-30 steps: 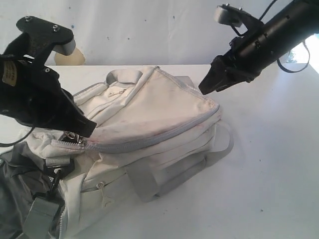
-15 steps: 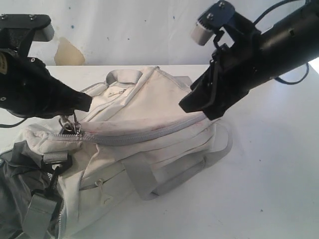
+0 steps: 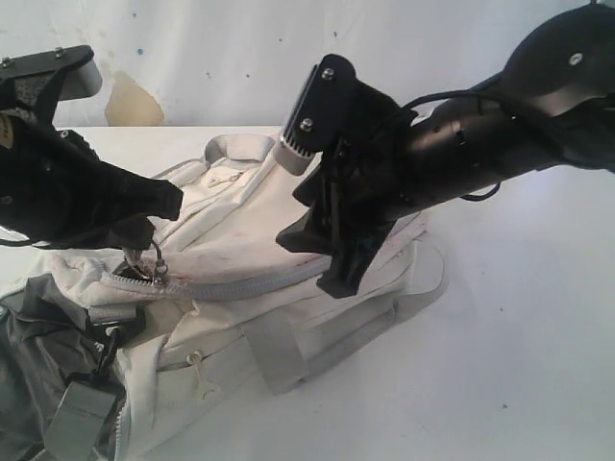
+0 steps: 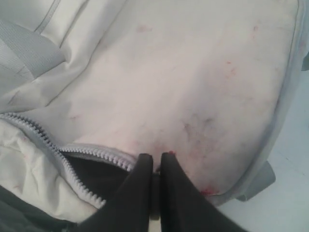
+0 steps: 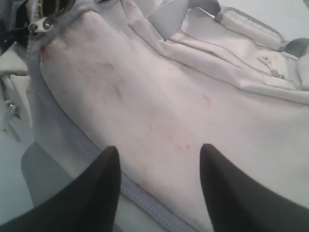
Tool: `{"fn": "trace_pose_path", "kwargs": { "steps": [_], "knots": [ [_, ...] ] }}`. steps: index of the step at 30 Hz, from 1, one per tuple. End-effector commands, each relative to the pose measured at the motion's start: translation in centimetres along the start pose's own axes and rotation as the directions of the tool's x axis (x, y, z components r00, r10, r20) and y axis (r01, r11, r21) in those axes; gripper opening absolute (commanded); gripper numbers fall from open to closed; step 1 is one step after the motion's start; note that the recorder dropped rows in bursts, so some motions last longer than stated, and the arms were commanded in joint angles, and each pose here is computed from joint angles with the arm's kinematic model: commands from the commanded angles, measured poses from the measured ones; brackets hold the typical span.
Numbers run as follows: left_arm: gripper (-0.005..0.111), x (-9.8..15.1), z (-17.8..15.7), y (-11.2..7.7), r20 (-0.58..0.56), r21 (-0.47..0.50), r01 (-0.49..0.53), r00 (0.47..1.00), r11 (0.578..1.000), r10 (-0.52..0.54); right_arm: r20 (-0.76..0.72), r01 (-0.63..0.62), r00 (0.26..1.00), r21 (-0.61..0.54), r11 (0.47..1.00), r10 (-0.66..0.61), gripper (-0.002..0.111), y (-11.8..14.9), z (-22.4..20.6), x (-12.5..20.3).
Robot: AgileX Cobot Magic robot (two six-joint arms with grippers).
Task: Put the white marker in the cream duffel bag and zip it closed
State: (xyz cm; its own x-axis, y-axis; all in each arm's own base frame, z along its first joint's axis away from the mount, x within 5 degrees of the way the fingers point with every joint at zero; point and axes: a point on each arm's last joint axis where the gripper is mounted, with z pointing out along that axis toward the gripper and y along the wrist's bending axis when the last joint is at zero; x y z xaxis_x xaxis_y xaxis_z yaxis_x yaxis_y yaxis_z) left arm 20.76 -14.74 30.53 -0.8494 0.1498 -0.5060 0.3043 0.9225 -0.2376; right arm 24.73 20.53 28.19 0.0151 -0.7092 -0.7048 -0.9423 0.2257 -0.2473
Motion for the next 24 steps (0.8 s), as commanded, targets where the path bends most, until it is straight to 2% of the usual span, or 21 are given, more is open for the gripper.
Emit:
{"fn": "trace_pose_path", "kwargs": {
  "steps": [1, 7, 18, 24],
  "knots": [
    [0.000, 0.8, -0.1, 0.2, -0.080, -0.016, 0.013, 0.997, 1.000, -0.014, 0.007, 0.008, 1.000, -0.019, 1.000, -0.008, 0.047, 0.8, 1.4, -0.4],
    [0.000, 0.9, -0.6, 0.4, -0.079, -0.038, -0.016, 0.997, 0.999, 0.013, 0.009, 0.013, 1.000, -0.072, 0.997, -0.013, 0.047, 2.3, 3.0, -0.9],
    [0.000, 0.9, -1.1, 0.9, -0.066, -0.048, 0.005, 0.998, 0.999, -0.008, 0.042, 0.062, 0.998, -0.136, 0.989, -0.057, 0.047, 5.1, 3.9, -2.6],
    [0.000, 0.9, -1.1, 0.9, -0.068, -0.049, 0.004, 0.998, 0.999, -0.008, 0.051, 0.075, 0.996, -0.120, 0.990, -0.069, 0.047, 5.5, 4.4, -2.9]
  ]
}}
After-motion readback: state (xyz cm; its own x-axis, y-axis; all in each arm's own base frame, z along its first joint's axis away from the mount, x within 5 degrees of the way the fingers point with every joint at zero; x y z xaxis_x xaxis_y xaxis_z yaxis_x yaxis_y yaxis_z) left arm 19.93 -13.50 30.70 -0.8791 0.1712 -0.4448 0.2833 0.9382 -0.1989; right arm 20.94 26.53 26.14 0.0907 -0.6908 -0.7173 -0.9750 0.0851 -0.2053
